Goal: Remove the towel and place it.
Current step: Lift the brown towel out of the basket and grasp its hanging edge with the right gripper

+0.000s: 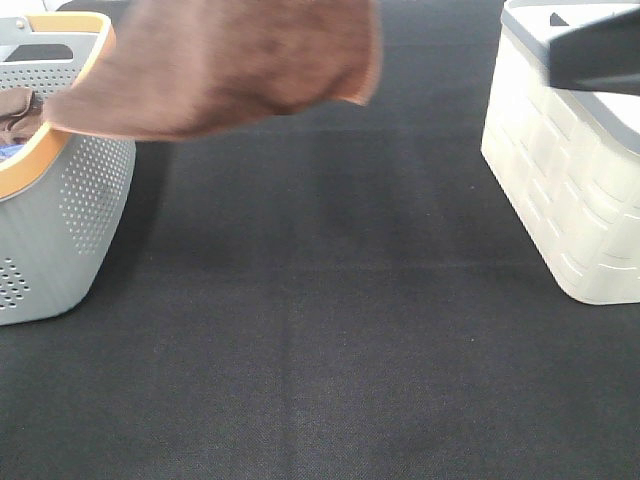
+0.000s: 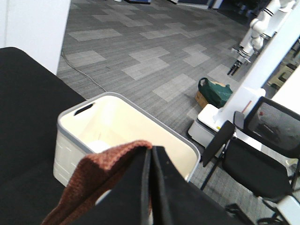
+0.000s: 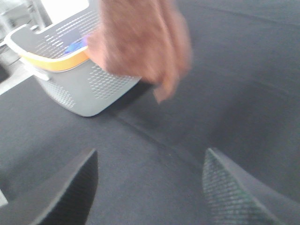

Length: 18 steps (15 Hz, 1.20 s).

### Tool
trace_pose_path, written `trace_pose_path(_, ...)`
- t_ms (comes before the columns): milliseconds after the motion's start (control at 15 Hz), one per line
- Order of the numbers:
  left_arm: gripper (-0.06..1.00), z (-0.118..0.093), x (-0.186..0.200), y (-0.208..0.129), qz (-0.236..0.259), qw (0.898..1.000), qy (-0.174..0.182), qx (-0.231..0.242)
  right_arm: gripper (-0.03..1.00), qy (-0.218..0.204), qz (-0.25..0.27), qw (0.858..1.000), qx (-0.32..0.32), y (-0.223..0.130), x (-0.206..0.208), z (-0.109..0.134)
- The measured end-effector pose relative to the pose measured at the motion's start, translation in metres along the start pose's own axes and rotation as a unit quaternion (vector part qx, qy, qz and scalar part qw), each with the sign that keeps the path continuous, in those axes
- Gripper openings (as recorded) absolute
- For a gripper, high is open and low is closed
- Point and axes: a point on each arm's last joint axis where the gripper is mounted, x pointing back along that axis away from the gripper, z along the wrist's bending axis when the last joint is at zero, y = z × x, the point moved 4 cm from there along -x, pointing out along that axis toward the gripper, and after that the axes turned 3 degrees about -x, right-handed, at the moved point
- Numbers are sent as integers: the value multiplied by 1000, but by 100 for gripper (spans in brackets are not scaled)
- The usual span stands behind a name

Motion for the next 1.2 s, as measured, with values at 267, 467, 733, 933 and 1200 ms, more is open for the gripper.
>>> trace_pose_path(267, 0, -19, -9, -7, 12, 1000, -24, -7, 73, -12, 16, 1000, 4, 4, -32, -13)
trace_pose_path(467, 0, -31, -13, -12, 18, 999, -38, -11, 76, -28, 20, 999, -5, 2, -44, -23)
trace_pose_path(733, 0, -35, -14, -13, 19, 999, -44, -11, 76, -42, 12, 999, -7, 5, -47, -29)
trace_pose_path(933, 0, -35, -14, -13, 19, 999, -44, -11, 67, -40, 13, 999, -7, 5, -47, -28)
trace_pose_path(1200, 0, -35, -14, -13, 19, 999, -44, -11, 59, 14, 24, 999, -24, 2, -47, -14)
